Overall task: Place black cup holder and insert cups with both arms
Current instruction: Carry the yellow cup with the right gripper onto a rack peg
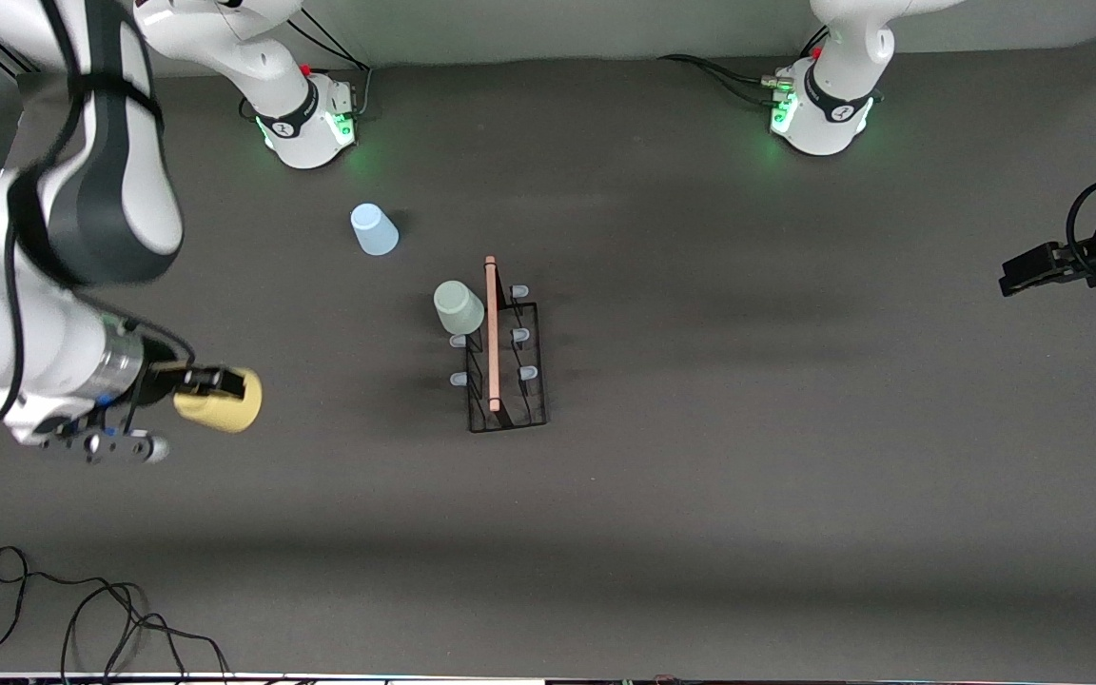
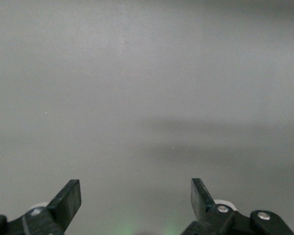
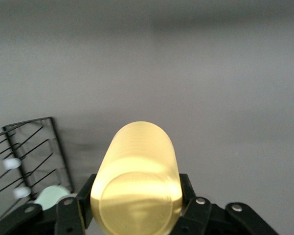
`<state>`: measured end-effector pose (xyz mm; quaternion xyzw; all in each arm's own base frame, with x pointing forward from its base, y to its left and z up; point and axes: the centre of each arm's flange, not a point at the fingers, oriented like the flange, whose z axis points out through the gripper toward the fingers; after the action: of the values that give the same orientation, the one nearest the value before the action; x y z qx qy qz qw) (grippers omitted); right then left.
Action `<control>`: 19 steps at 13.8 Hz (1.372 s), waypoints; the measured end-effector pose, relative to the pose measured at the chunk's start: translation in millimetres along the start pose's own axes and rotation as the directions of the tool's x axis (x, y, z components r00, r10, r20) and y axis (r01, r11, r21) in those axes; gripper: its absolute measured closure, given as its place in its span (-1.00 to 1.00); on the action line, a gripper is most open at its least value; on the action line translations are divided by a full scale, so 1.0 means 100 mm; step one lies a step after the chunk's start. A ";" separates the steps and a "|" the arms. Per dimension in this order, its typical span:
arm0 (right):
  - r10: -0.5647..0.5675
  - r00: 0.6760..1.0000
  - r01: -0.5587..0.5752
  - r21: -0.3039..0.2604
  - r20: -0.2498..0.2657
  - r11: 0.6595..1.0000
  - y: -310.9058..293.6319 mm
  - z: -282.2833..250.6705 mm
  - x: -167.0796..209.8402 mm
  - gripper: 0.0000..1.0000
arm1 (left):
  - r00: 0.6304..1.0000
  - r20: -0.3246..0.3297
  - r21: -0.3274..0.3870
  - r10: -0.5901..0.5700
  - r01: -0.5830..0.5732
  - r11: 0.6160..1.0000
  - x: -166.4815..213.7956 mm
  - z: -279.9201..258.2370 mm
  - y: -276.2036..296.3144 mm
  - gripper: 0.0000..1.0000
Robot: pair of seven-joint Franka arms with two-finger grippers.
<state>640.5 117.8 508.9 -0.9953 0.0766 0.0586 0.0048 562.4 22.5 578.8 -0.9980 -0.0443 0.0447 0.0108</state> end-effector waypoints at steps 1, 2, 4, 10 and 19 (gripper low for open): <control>0.065 0.998 -0.065 -0.001 0.004 0.998 -0.24 -0.05 -0.14 -0.37 | 1.000 0.000 0.000 0.000 0.000 1.000 0.00 0.00 0.00 -1.00; 0.131 0.991 -0.131 -0.006 0.005 0.991 -0.53 -0.04 -0.28 -0.37 | 1.000 0.000 0.000 0.000 0.000 1.000 0.00 0.00 0.00 -1.00; 0.277 0.961 -0.277 -0.013 -0.009 0.961 -1.20 0.06 -0.58 -0.37 | 1.000 0.000 0.000 -0.001 0.001 1.000 0.00 0.00 -0.01 -1.00; 0.588 0.806 -0.587 0.039 -0.067 0.809 -2.35 0.57 -0.99 -0.37 | 1.000 0.001 -0.001 -0.002 0.002 1.000 0.00 0.00 -0.05 -1.00; 0.643 0.761 -0.636 0.097 -0.084 0.765 -2.18 1.53 -0.72 -0.37 | 1.000 0.001 -0.001 -0.001 0.001 1.000 0.01 0.01 -0.07 -1.00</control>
<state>585.6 347.2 365.9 -0.9104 0.4135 -0.0018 0.0113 562.2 29.6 578.2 -0.9979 -0.0449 0.0452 0.0102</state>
